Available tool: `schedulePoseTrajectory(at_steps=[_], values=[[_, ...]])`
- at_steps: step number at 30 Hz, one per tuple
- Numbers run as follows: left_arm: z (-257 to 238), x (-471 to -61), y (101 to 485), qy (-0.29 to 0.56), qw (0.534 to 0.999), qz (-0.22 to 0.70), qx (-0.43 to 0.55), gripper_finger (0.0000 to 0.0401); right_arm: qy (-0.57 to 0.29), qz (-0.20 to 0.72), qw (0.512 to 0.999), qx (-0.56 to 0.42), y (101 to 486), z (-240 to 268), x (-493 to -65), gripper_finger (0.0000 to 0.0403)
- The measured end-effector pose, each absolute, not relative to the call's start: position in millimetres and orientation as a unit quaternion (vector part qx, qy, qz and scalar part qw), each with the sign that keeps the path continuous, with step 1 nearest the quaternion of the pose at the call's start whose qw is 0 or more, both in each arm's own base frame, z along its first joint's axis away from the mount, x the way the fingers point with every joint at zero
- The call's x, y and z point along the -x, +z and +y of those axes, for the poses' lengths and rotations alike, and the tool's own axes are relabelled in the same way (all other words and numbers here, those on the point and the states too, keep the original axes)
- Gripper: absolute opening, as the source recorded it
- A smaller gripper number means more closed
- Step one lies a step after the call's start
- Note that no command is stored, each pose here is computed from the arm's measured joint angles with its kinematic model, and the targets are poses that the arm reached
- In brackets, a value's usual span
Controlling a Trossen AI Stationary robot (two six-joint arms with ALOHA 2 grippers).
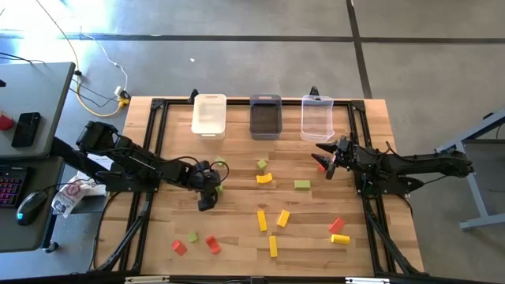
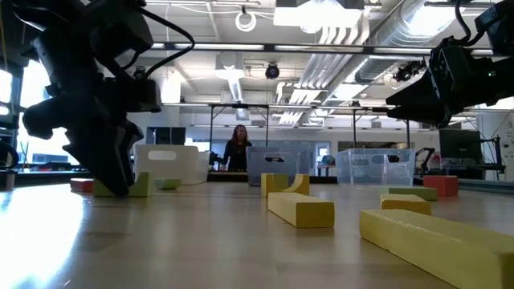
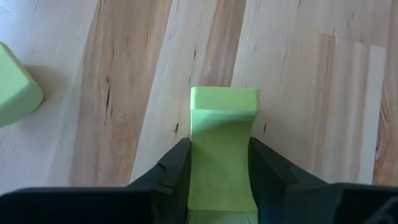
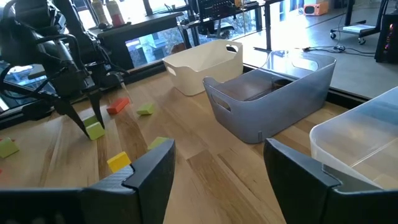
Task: Sort & place blocks by color
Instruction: Put the green block into the white bin
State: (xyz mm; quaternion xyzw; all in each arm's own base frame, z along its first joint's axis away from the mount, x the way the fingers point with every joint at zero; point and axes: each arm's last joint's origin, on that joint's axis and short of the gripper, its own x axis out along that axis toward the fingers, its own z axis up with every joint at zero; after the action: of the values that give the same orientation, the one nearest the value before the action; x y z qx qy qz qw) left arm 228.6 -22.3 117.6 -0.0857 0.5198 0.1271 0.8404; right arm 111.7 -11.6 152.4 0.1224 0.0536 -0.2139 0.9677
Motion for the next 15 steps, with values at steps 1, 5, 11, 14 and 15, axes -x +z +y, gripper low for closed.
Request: schedulePoseTrajectory(at_steps=[1,5,11,14,15], values=[[-22,-229,118,0.127,0.84,0.52,0.085,0.0097,-0.214,0.054,0.968,-0.122,152,-12,-112,0.0232],[-23,-232,121,0.123,0.843,0.518,0.083,0.0097,-0.214,0.053,0.968,-0.122,152,-12,-112,0.0232],[-24,-244,132,0.105,0.855,0.503,0.065,0.0097,-0.214,0.053,0.968,-0.122,152,-12,-112,0.0232],[-24,-247,136,0.102,0.858,0.501,0.049,0.0097,-0.214,0.054,0.968,-0.122,152,-12,-112,0.0232],[-23,-249,138,0.103,0.86,0.498,0.042,0.0097,-0.214,0.054,0.968,-0.122,152,-12,-112,0.0232]])
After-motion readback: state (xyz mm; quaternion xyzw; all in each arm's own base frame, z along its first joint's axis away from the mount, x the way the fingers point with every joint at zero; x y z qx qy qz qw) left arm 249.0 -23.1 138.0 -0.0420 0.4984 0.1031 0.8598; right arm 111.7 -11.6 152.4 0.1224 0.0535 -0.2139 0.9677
